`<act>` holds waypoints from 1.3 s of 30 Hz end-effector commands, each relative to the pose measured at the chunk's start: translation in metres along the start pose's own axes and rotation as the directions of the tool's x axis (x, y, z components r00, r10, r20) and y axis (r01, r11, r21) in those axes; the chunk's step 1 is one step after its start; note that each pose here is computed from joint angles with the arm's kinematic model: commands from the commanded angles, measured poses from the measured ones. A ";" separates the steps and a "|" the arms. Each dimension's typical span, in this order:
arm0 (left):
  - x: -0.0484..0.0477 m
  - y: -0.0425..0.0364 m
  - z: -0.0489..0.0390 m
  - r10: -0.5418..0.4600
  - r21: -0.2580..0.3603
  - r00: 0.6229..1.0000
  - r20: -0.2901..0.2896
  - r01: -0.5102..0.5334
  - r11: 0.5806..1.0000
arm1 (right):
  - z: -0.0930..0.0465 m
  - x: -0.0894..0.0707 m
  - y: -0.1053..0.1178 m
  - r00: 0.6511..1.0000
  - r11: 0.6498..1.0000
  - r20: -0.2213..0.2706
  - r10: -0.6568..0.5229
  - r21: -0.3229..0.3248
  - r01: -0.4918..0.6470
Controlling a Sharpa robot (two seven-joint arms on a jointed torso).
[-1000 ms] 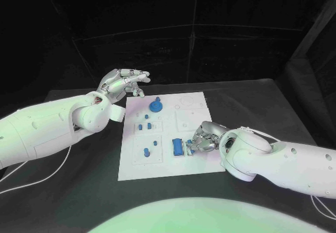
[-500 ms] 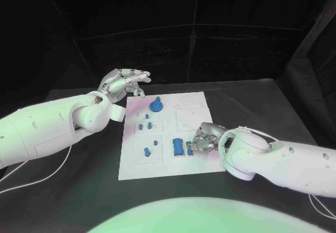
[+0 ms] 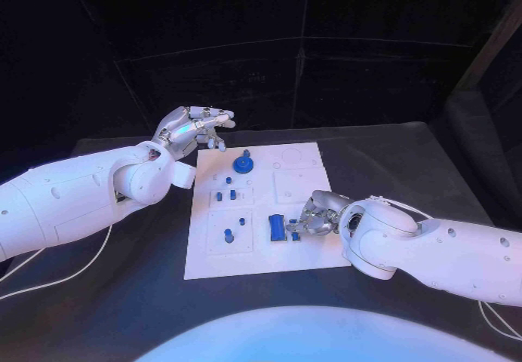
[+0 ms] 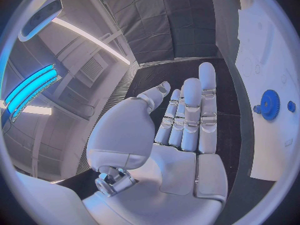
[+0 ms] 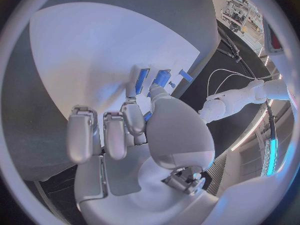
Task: Assemble the parts on the task board
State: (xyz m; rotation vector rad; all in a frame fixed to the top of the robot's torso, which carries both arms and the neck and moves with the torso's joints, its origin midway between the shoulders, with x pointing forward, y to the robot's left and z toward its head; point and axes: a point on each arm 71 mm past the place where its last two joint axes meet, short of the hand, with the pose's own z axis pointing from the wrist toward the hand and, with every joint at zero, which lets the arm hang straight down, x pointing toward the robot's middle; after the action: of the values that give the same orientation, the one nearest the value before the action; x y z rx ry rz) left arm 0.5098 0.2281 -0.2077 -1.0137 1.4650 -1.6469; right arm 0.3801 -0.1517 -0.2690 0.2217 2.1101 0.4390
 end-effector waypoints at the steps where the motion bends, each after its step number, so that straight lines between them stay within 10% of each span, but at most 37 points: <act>1: 0.0009 -0.0013 0.0005 -0.009 0.004 1.000 -0.009 0.009 1.000 | -0.001 -0.002 0.000 1.000 1.000 0.016 0.010 -0.017 -0.010; 15: -0.0039 -0.0009 0.0009 -0.011 0.005 1.000 0.001 0.011 1.000 | -0.008 -0.021 -0.022 0.968 0.963 0.083 0.237 -0.149 -0.223; 29: -0.0237 0.0026 0.0125 -0.066 0.040 0.993 0.097 0.063 0.997 | 0.047 -0.101 -0.055 0.656 0.642 0.102 0.748 -0.360 -0.677; 39: -0.0437 0.0100 0.0146 -0.056 0.072 0.972 0.229 0.040 0.997 | 0.082 -0.122 -0.051 0.577 0.551 0.108 0.809 -0.480 -0.683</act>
State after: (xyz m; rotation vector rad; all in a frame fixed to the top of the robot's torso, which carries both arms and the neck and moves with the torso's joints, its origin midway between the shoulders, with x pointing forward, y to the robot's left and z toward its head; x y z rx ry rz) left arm 0.5405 0.2543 -0.2238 -1.1419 1.3241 -1.5562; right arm 0.5136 -0.2210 -0.2412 0.9184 1.5330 1.1182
